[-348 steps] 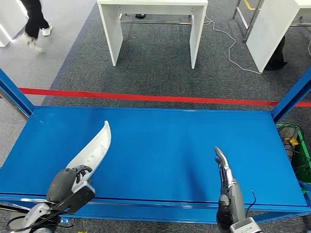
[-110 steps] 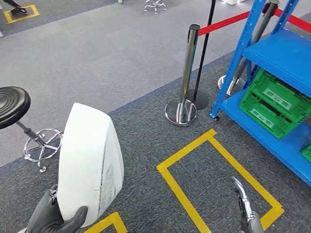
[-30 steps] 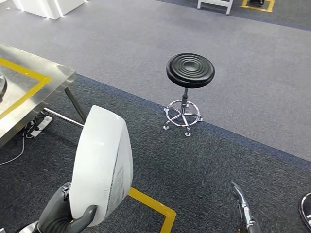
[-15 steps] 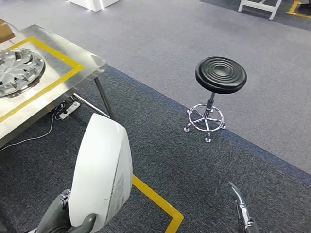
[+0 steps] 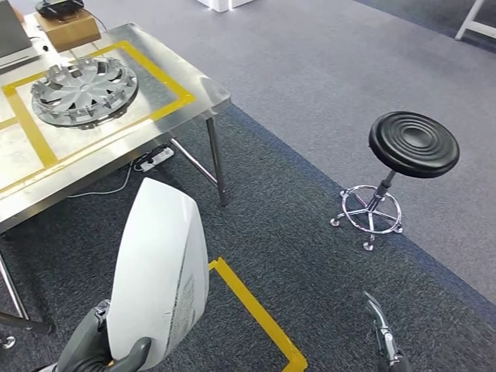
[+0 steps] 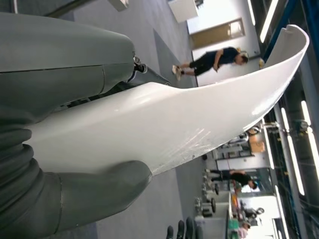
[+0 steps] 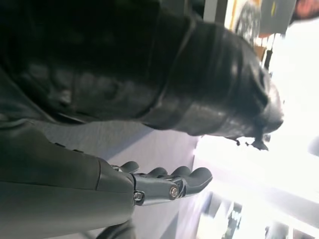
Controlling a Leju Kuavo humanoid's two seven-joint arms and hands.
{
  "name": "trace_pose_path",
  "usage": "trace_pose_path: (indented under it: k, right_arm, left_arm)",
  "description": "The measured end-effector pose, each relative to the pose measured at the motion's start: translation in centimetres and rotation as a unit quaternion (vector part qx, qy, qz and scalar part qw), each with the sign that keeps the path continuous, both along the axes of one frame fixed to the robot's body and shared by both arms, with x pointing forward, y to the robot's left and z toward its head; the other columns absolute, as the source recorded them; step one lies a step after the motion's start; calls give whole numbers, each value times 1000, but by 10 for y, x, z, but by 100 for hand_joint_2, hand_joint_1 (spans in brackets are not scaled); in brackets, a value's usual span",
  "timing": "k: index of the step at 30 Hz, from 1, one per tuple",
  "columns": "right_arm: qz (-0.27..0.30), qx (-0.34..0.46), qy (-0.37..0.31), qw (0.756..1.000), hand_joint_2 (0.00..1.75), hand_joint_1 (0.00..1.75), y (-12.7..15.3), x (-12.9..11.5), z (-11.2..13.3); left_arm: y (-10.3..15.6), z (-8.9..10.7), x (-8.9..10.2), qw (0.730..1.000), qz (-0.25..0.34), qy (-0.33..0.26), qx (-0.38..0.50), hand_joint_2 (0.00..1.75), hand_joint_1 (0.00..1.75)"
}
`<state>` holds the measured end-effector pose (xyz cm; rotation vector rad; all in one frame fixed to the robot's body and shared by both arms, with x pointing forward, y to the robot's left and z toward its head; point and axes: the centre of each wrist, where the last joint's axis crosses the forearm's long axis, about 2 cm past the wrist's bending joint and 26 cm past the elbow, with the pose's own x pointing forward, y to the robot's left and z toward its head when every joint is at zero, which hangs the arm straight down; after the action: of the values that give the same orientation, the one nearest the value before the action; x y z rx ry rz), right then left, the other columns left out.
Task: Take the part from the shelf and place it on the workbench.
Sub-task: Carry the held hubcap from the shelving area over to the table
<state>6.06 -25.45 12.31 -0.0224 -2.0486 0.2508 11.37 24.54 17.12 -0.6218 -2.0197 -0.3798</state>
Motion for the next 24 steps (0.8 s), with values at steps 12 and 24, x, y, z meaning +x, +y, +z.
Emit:
trace_pose_path:
  k: [12,24]
  right_arm:
    - [15,-1,-9,1000,0,0,6,13,-2]
    - [7,-2,-7,1000,0,0,4,20,-4]
  left_arm:
    - [2,-2,-3,1000,0,8,2,175,175]
    - [4,-2,-5,1000,-1,15,-7,175,175]
